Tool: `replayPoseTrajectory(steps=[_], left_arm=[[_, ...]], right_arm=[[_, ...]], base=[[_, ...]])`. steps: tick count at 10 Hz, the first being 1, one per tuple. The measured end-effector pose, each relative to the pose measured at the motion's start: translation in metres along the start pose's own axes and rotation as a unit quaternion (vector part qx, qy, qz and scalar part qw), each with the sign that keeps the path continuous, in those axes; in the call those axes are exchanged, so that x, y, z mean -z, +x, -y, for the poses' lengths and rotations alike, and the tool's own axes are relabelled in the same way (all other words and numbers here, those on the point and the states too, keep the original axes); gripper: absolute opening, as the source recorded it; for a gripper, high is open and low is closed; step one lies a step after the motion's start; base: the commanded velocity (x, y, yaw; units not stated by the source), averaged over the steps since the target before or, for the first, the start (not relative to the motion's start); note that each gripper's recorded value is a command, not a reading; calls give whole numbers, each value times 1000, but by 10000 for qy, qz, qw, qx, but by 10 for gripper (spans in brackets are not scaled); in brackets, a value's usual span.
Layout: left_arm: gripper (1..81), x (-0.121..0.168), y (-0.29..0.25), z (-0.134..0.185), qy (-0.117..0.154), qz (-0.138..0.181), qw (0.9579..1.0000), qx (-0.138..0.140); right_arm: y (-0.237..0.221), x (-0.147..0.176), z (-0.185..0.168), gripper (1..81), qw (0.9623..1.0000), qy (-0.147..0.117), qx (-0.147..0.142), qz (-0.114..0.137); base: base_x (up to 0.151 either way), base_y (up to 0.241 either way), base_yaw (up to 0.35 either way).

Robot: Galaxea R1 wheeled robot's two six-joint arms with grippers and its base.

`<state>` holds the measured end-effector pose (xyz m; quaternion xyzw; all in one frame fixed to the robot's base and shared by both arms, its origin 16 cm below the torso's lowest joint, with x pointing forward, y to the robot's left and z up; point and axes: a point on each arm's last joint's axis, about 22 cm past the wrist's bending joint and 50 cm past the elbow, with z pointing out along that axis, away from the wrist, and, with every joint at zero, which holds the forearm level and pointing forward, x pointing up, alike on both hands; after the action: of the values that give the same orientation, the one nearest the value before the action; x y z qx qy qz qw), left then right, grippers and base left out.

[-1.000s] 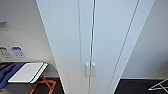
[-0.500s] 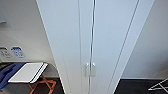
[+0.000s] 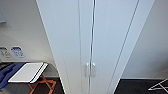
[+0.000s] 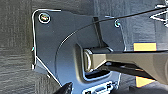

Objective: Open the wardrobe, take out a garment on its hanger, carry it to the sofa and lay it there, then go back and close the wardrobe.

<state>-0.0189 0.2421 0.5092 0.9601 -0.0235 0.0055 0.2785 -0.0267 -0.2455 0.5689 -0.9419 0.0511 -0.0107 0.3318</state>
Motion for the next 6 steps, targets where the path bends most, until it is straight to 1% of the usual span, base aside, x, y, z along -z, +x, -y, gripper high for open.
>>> replayPoseTrajectory(steps=[1,3,4,5,6], left_arm=[[811,15,22,-6,-140,-117,9998,-58],[811,54,76,0,-230,-417,9985,-252],[811,75,106,-2,-288,-587,9972,-372],[811,91,131,-11,-392,-733,9953,-506],[811,109,160,-24,-506,-877,9921,-735]], right_arm=[[24,13,11,811,9998,142,77,-139],[79,42,34,811,9979,375,315,-433],[112,51,50,811,9956,519,485,-618],[144,60,67,811,9922,664,672,-818],[182,79,92,811,9863,852,931,-1058]], base=[[0,0,0],[0,0,0],[0,0,0],[0,0,0],[0,0,0]])
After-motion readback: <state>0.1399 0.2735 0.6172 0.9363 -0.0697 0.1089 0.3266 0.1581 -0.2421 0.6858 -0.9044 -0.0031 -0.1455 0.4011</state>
